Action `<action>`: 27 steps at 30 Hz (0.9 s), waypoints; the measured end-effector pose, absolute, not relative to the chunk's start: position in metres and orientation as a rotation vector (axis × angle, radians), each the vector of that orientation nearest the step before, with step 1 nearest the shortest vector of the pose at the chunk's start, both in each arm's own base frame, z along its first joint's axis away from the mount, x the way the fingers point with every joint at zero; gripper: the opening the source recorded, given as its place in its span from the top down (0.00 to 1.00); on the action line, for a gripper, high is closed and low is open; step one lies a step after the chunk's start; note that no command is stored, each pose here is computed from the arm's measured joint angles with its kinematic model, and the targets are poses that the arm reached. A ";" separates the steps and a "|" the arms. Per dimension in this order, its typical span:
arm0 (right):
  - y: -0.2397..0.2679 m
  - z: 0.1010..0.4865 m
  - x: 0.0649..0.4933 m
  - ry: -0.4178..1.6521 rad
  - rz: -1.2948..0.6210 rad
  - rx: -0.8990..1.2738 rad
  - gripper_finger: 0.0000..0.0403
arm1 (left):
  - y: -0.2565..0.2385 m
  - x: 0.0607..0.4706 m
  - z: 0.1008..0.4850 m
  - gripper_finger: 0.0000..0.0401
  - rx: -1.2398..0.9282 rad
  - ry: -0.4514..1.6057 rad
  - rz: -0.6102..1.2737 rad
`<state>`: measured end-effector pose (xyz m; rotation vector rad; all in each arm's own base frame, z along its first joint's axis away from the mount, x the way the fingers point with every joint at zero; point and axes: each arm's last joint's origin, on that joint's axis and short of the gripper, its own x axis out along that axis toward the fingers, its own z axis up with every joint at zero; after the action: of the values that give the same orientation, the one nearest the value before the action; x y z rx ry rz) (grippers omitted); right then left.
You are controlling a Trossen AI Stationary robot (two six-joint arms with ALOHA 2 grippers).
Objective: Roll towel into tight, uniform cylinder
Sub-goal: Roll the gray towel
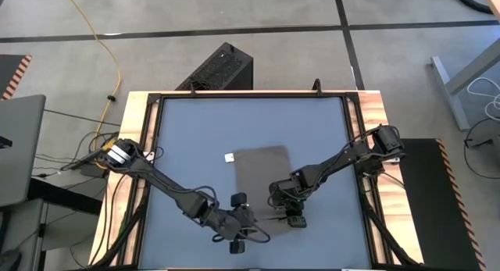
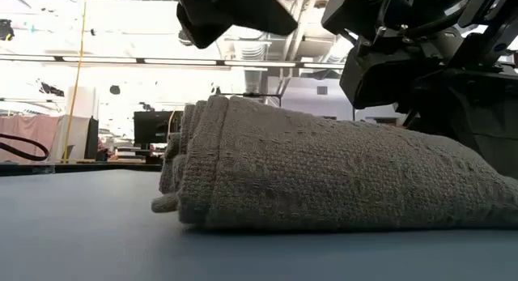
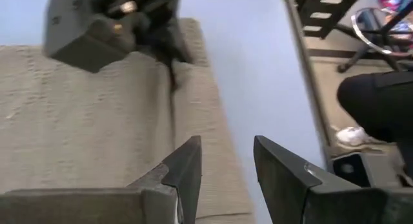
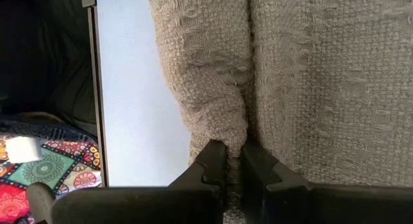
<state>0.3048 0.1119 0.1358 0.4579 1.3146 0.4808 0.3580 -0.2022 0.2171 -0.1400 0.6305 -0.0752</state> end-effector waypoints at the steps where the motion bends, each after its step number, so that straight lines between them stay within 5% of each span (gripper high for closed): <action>1: 0.112 0.136 0.305 1.315 0.480 0.459 0.90 | -0.203 0.359 0.218 0.68 -0.144 0.621 -0.079; 8: 0.111 0.136 0.305 1.324 0.473 0.481 0.90 | -0.204 0.371 0.217 0.68 -0.099 0.499 -0.074; 13: 0.111 0.136 0.305 1.333 0.467 0.496 0.90 | -0.203 0.382 0.182 0.68 -0.098 0.574 -0.077; 27: 0.112 0.136 0.305 1.336 0.447 0.536 0.88 | -0.199 0.380 0.163 0.68 -0.149 0.699 -0.036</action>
<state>0.3054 0.1116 0.1362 0.5361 1.3358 0.4473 0.3797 -0.1995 0.1626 -0.1486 0.6988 -0.0362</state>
